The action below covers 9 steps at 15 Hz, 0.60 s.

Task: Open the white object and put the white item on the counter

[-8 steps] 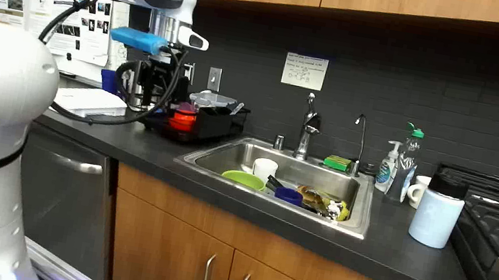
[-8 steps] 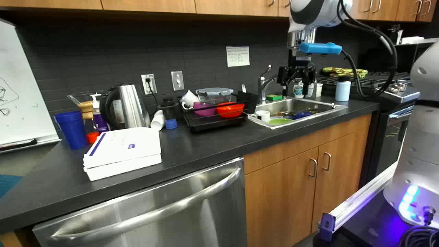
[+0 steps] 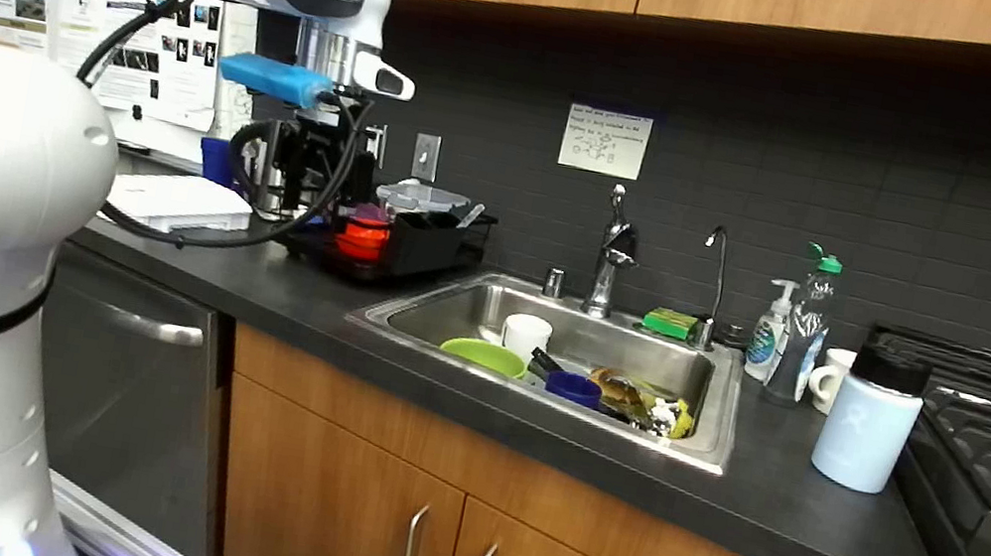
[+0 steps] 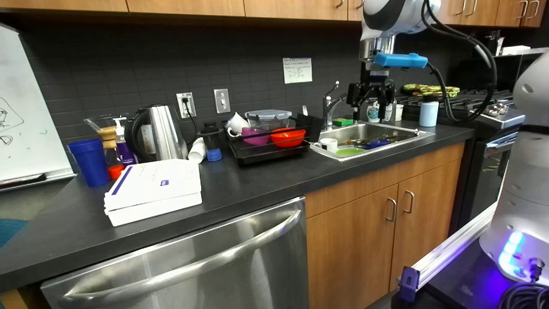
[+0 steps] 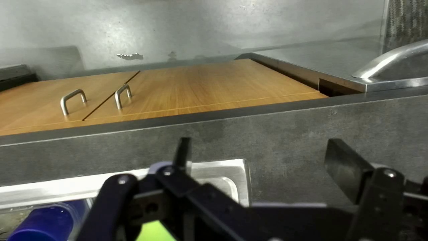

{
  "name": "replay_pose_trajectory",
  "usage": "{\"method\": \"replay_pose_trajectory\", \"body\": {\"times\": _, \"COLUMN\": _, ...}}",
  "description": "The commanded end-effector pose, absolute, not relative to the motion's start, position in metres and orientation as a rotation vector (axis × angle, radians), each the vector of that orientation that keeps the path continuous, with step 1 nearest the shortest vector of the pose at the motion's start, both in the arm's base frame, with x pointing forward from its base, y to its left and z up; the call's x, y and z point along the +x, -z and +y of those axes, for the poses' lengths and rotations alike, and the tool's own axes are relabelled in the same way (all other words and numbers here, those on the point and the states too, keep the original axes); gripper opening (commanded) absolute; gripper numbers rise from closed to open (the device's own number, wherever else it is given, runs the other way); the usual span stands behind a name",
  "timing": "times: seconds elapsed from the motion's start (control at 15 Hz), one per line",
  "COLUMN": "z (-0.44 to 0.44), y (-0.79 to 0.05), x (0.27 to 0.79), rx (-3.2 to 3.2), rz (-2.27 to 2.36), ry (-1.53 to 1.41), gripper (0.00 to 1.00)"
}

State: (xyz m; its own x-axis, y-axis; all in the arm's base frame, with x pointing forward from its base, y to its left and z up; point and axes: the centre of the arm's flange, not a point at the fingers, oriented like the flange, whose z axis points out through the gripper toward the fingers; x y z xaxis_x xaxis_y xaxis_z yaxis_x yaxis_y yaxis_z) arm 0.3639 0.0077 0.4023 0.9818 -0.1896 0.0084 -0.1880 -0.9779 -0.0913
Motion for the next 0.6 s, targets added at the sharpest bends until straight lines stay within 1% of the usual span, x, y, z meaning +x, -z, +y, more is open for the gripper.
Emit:
{"method": "replay_pose_trajectory", "body": {"times": 0.0, "z": 0.008, "y": -0.402, "x": 0.364, "rx": -3.037, "rz": 0.290, "ry": 0.026, "gripper": 1.00}}
{"method": "replay_pose_trajectory", "body": {"times": 0.27, "z": 0.008, "y": -0.402, "x": 0.364, "rx": -3.037, "rz": 0.290, "ry": 0.026, "gripper": 1.00}}
{"method": "replay_pose_trajectory", "body": {"times": 0.53, "z": 0.073, "y": -0.406, "x": 0.359, "rx": -3.037, "rz": 0.251, "ry": 0.084, "gripper": 1.00}}
